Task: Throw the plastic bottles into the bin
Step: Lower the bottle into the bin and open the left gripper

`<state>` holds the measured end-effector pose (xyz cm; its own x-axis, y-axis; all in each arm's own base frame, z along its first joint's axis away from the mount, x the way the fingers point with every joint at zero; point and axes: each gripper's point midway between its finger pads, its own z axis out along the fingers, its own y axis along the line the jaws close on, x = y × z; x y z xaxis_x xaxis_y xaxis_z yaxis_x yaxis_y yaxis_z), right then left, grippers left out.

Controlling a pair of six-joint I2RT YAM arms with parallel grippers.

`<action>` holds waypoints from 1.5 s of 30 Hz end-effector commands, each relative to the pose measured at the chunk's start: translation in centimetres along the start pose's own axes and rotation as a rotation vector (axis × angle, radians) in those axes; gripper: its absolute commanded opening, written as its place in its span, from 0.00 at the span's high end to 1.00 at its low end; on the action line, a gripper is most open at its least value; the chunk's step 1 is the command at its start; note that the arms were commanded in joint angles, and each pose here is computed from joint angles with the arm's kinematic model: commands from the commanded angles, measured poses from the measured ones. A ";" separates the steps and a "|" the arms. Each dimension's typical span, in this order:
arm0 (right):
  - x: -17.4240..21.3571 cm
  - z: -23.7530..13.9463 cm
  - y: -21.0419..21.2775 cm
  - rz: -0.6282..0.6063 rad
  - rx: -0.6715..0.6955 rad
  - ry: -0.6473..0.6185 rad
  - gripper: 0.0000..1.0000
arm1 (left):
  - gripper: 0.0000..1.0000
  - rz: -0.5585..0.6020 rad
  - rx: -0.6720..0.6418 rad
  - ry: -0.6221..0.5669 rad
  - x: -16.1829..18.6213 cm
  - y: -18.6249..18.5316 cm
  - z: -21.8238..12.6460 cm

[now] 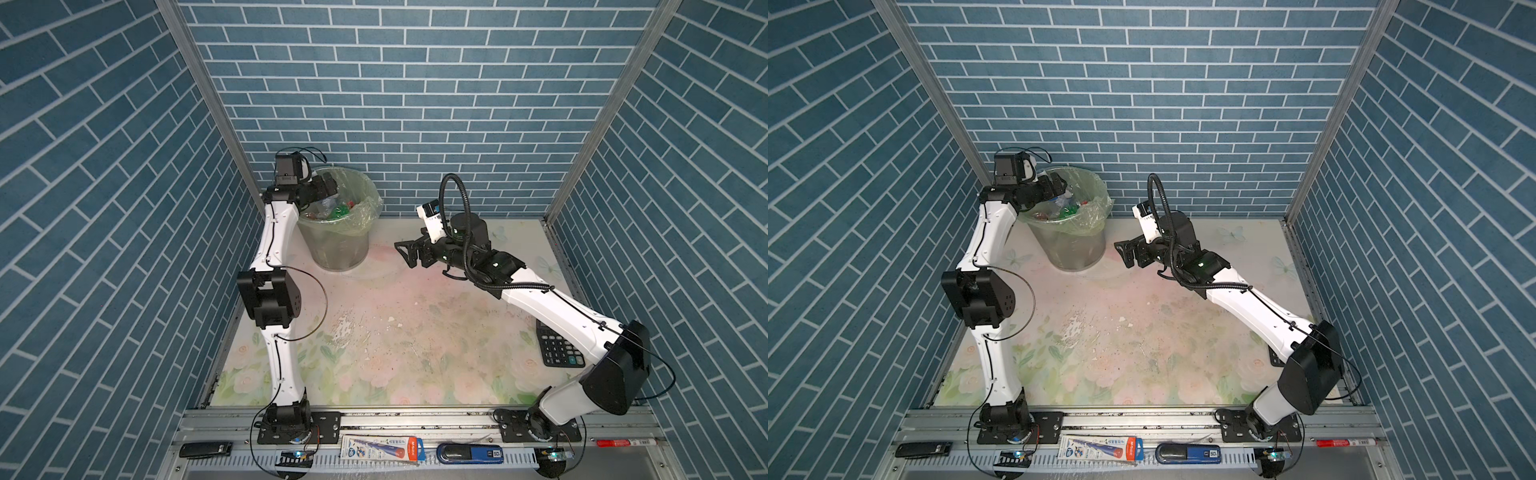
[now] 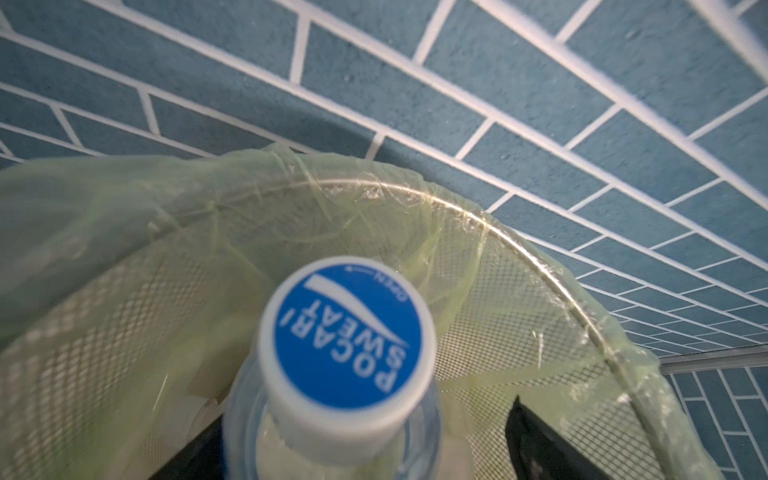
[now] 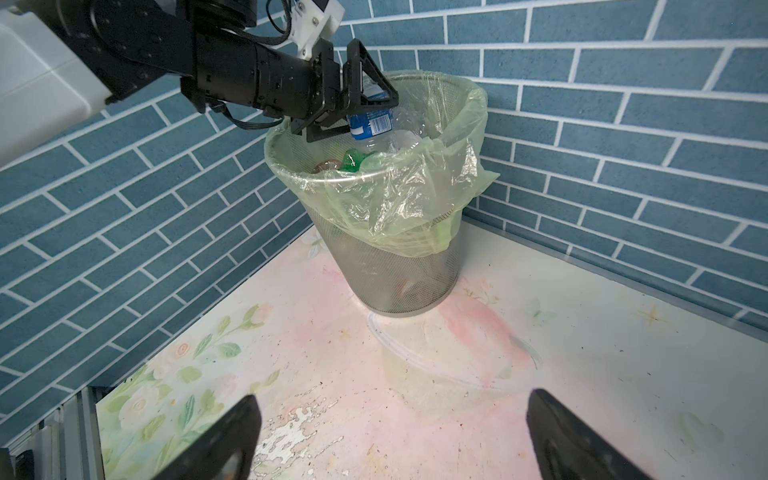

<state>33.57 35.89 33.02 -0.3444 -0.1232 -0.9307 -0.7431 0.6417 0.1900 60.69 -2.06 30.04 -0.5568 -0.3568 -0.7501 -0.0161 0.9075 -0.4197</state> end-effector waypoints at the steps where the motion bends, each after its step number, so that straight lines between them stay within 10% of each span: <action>1: -1.8 -0.7 0.7 -0.027 -0.015 -0.045 0.01 | 0.01 0.040 0.071 -0.123 -3.9 -3.6 -5.5; 11: -1.2 -1.6 0.6 -0.016 -0.014 -0.062 0.01 | 0.01 0.055 0.015 -0.231 -6.2 -4.1 -11.4; 22: -0.9 -2.8 0.4 -0.009 0.003 -0.067 0.01 | 0.01 -0.010 0.227 -0.231 -6.4 -6.1 -3.2; 32: -0.7 -2.5 -0.1 -0.016 0.028 -0.051 0.01 | 0.01 -0.027 0.034 -0.147 -3.3 -1.4 1.9; 45: -0.4 -0.5 0.4 0.002 -0.015 -0.036 0.01 | 0.01 0.041 0.196 -0.251 -6.2 -6.8 -6.8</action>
<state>33.07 35.30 32.16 -0.3487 -0.1246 -0.9289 -0.7389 0.6463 0.1907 61.06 -3.86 34.10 -0.4397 -0.3924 -0.8079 0.0680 0.8824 -0.4656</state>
